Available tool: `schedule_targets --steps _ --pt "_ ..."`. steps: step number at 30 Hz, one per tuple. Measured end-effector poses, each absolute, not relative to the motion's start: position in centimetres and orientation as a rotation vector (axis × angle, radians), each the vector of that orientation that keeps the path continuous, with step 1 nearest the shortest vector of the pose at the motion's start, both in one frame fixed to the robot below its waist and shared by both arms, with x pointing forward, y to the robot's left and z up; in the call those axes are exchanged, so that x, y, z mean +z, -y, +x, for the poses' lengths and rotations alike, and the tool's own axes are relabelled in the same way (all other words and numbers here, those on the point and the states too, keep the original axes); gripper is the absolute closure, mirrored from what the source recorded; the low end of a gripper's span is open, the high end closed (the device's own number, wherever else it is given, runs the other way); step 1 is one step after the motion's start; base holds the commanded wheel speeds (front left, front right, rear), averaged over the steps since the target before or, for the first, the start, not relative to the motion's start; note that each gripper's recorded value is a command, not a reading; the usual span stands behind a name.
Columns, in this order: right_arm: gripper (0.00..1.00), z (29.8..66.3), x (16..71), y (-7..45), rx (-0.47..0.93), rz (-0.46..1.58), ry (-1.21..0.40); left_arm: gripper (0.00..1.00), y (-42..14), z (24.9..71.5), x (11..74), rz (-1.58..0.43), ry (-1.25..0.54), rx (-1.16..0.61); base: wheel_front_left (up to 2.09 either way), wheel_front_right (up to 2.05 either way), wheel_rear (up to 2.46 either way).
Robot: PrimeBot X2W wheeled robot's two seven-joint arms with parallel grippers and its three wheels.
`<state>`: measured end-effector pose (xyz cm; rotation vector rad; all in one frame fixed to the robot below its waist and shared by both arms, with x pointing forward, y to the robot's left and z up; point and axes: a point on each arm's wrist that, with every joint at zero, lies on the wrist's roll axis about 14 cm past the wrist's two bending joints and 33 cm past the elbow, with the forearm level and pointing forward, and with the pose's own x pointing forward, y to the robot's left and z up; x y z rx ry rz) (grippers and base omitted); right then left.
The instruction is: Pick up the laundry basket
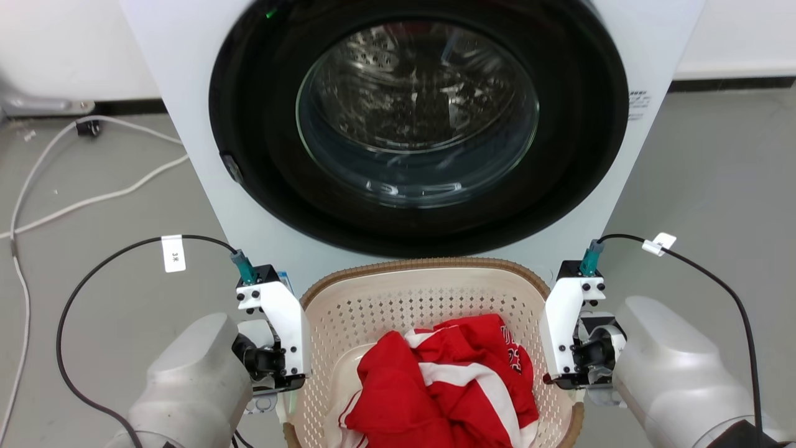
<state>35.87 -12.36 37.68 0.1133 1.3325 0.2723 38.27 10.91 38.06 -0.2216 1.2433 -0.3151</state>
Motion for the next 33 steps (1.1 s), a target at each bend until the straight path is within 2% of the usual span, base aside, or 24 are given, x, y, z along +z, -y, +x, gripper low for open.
schedule_targets --steps 15,33 --pt "1.00 33.8 38.5 12.7 0.260 0.129 -1.309 1.00 -10.4 36.8 39.6 -0.218 -1.208 -0.324 0.00 0.00 0.00" --pt "1.00 33.6 38.2 12.7 0.260 0.141 -1.316 1.00 -10.4 36.6 39.3 -0.221 -1.219 -0.322 0.00 0.00 0.00"
